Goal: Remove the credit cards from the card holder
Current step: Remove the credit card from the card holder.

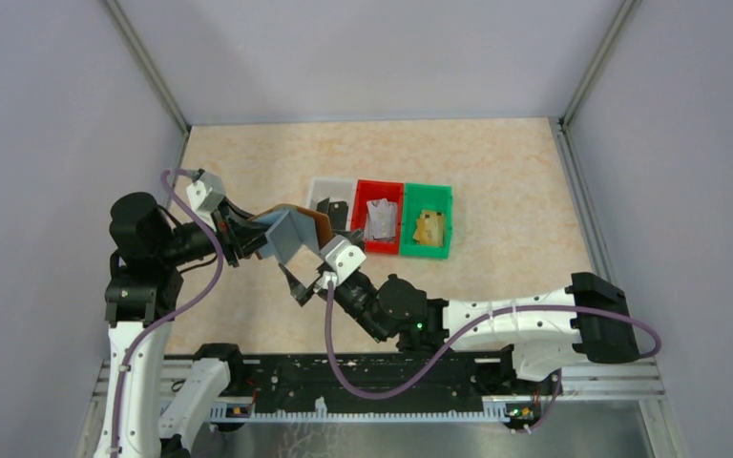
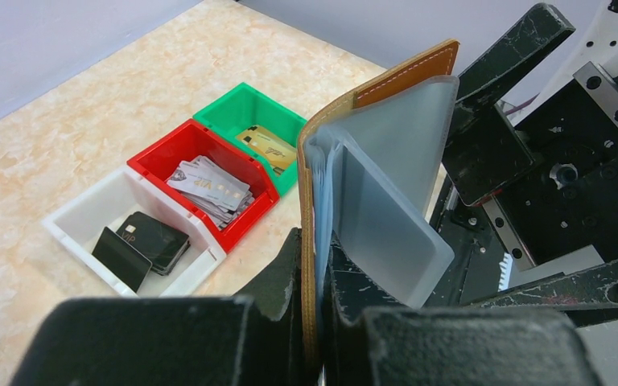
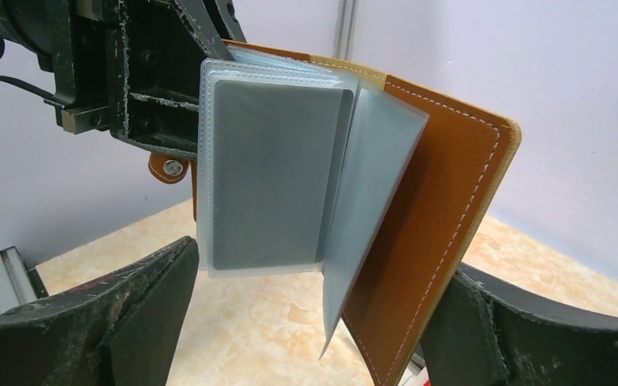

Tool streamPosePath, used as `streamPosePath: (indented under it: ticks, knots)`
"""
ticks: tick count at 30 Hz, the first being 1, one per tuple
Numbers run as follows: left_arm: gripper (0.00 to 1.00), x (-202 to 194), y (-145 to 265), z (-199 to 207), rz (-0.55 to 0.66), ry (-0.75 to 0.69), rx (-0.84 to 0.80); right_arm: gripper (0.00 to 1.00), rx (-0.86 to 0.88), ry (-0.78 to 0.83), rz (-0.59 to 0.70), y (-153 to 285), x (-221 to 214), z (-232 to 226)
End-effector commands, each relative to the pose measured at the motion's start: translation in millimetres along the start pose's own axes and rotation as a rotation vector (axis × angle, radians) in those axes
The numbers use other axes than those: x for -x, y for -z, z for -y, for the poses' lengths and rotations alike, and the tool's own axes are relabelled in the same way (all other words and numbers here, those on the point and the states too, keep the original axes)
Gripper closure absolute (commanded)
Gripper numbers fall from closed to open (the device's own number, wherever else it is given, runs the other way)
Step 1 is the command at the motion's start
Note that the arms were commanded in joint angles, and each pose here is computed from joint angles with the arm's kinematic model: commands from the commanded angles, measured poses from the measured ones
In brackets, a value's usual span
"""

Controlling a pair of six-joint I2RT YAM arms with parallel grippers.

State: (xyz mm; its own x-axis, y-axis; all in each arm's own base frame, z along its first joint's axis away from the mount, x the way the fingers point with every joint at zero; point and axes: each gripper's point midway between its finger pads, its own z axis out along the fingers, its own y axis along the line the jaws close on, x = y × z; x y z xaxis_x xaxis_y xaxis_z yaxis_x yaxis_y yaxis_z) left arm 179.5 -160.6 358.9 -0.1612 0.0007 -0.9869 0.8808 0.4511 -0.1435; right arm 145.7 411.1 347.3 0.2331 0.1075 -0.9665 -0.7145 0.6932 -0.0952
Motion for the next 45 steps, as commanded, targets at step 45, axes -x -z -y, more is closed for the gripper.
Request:
streamPosePath:
  ticks: [45]
  knots:
    - [1.0,13.6,2.8,5.7,0.018,-0.031,-0.005,0.27,-0.146,-0.024,0.006,-5.7,27.7,2.6]
